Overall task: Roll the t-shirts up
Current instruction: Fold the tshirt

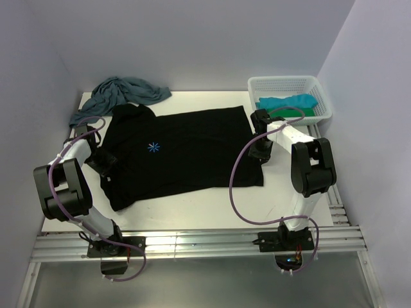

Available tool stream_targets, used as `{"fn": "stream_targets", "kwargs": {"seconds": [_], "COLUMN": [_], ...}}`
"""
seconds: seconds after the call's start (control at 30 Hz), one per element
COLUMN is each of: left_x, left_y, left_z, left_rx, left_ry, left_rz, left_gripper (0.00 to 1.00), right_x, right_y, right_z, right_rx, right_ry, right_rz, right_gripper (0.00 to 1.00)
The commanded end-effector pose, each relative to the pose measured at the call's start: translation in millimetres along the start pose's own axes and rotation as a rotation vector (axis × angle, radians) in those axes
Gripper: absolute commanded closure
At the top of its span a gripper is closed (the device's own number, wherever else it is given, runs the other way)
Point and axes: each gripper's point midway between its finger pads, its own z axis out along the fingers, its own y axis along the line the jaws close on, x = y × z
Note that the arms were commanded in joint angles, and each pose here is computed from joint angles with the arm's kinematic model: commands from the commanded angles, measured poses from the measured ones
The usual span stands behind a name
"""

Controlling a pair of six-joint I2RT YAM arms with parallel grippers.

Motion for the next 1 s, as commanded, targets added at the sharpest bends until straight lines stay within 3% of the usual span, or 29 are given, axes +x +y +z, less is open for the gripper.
{"fn": "stream_targets", "kwargs": {"seconds": [0.0,0.3,0.6,0.7,0.83,0.97], "left_x": [-4,-1,-1,-1,1,5], "left_y": [-6,-5,-4,-5,-4,-3], "left_z": [-8,-4,-4,-4,-5,-4], "left_rx": [0.023,0.020,0.018,0.018,0.023,0.024], "left_ry": [-0.014,-0.002,0.002,0.002,0.002,0.012], "left_rz": [0.032,0.035,0.036,0.035,0.035,0.033], "left_gripper": [0.57,0.57,0.57,0.57,0.57,0.57], "right_x": [-6,1,2,1,-1,-4], "right_y": [-7,-15,-12,-11,-11,-10], "right_z": [0,7,11,9,6,-1], "right_rx": [0.029,0.055,0.042,0.036,0.037,0.022], "right_ry": [-0.022,-0.008,-0.003,-0.013,-0.018,-0.040], "right_rz": [0.005,-0.019,-0.015,-0.012,-0.016,-0.007], "right_gripper": [0.54,0.53,0.59,0.74,1.00,1.00]}}
